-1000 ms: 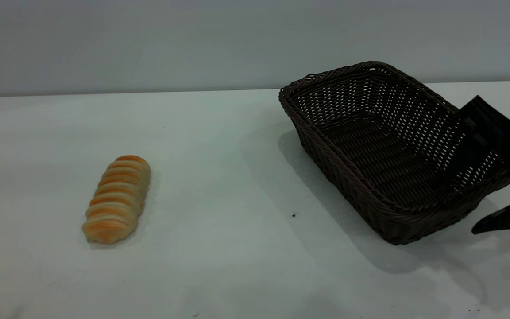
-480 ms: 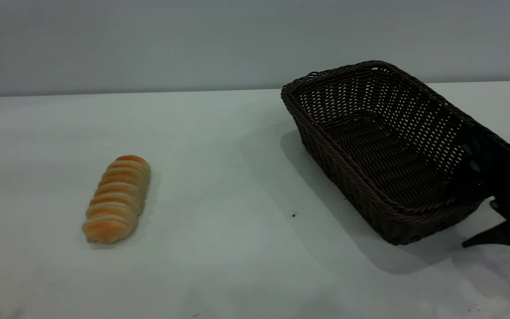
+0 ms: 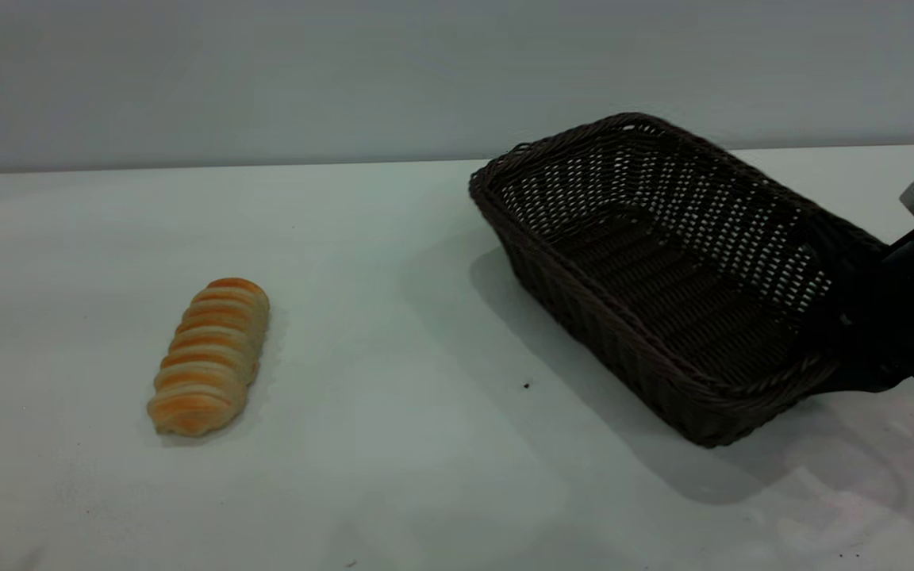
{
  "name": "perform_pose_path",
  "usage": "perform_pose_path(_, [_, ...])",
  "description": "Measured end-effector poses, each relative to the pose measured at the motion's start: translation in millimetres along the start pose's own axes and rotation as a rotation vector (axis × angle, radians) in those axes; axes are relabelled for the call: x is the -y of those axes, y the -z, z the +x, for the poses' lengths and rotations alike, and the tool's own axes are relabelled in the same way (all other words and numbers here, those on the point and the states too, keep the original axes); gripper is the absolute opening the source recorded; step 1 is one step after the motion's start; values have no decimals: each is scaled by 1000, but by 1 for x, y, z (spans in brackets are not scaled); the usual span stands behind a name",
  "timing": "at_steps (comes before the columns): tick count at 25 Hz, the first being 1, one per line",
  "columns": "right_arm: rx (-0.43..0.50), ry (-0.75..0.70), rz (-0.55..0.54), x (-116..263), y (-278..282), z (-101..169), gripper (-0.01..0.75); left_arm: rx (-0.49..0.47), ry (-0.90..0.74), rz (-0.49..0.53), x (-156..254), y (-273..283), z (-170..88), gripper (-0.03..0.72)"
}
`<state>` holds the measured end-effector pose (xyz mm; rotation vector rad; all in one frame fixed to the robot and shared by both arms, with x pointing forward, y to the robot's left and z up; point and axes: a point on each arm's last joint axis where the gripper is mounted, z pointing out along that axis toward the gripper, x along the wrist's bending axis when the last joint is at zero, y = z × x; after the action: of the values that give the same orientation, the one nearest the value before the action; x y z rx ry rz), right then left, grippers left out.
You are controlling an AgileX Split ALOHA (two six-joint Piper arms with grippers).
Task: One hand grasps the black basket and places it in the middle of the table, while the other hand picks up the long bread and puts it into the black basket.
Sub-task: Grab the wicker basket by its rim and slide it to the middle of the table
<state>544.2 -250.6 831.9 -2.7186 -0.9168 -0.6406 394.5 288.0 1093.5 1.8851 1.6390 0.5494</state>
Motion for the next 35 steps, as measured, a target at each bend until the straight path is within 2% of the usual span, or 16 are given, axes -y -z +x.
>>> perform_pose_path(4, [-57, 176, 62, -6, 2, 18, 94, 0, 0, 2, 0, 0, 0, 581])
perform_pose_path(9, [-150, 541, 209, -18, 13, 74, 94, 1, 0, 7, 1, 0, 0, 581])
perform_pose_path(13, [-79, 814, 336, -20, 11, 105, 94, 2, -5, 7, 1, 0, 0, 581])
perform_pose_path(16, [10, 923, 371, -17, -1, 120, 94, 2, -19, 7, 1, 0, 0, 581])
perform_pose_path(20, [39, 947, 361, -17, -21, 132, 94, 1, -26, 5, 0, 0, 0, 581])
perform_pose_path(25, [63, 932, 370, -18, -43, 125, 94, -4, -22, -1, -4, -7, 2, 581])
perform_pose_path(29, [69, 940, 331, -21, -45, 126, 123, 20, 15, 67, -8, -28, 4, 581])
perform_pose_path(32, [87, 965, 315, -24, -46, 125, 212, 35, 52, 115, -12, -54, 7, 581])
perform_pose_path(35, [98, 992, 298, -26, -39, 127, 362, 43, 92, 154, -16, -84, 11, 580])
